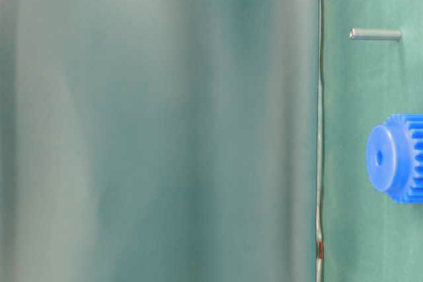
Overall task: Insert the shaft placed at a random location into the center hole of the medium gear at another random location.
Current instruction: 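Move the right gripper left toward the silver shaft, then lower the open right gripper over the upright silver shaft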
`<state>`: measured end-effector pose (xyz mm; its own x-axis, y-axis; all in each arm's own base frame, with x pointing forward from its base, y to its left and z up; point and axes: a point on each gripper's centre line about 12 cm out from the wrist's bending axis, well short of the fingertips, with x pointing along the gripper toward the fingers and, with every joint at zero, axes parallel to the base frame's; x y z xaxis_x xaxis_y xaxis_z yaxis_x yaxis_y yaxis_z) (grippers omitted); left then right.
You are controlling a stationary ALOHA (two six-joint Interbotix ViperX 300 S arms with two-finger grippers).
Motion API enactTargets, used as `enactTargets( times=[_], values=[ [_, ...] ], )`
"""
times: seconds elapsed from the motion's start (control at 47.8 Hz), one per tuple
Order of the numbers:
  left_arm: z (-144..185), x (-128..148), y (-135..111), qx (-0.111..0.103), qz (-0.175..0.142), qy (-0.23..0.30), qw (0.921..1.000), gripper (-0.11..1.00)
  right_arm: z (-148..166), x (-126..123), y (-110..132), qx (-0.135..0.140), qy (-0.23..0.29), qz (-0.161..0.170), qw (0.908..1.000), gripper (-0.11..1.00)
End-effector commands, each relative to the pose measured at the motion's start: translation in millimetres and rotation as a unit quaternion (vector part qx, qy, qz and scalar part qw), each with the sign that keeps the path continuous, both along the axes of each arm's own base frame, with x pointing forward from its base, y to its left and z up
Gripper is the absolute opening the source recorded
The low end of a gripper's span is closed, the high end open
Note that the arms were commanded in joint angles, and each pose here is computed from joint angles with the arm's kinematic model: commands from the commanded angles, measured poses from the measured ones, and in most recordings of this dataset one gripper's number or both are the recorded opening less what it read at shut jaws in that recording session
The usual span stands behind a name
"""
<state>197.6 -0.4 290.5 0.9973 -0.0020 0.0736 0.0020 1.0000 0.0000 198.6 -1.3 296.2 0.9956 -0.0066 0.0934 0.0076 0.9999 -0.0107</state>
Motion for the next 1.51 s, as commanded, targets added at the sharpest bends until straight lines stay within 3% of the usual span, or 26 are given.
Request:
enactTargets(
  times=[0.0,0.356,0.586,0.69,0.879,0.962,1.046,1.485],
  values=[
    [10.2,4.8,-3.4,-0.004,-0.009,-0.008,0.9999,0.00,0.3,3.5,-1.2,-0.001,0.006,-0.003,1.0000,0.01],
    [9.0,5.1,-3.7,-0.012,-0.011,-0.001,0.9999,0.00,-13.6,15.3,-19.9,0.005,0.050,-0.046,0.9977,0.01],
    [8.7,5.1,-3.4,-0.012,-0.010,0.001,0.9999,0.00,-40.5,30.8,-39.1,0.015,0.106,-0.084,0.9907,0.04],
    [7.8,5.0,-3.4,-0.012,-0.010,0.002,0.9999,0.00,-55.8,40.8,-48.3,0.022,0.131,-0.099,0.9861,0.22],
    [7.8,5.0,-3.5,-0.011,-0.010,0.002,0.9999,0.00,-86.5,61.1,-61.3,0.029,0.185,-0.114,0.9757,0.78],
    [7.5,5.1,-3.4,-0.011,-0.010,0.004,0.9999,0.00,-104.6,70.0,-69.2,0.032,0.206,-0.124,0.9701,0.93],
    [6.3,5.0,-3.4,-0.011,-0.010,0.007,0.9999,0.00,-120.7,76.2,-76.0,0.038,0.221,-0.132,0.9654,0.87],
    [2.7,5.2,-2.8,-0.011,-0.008,0.022,0.9997,0.00,-176.0,104.9,-99.5,0.053,0.266,-0.156,0.9498,0.88]
  ],
)
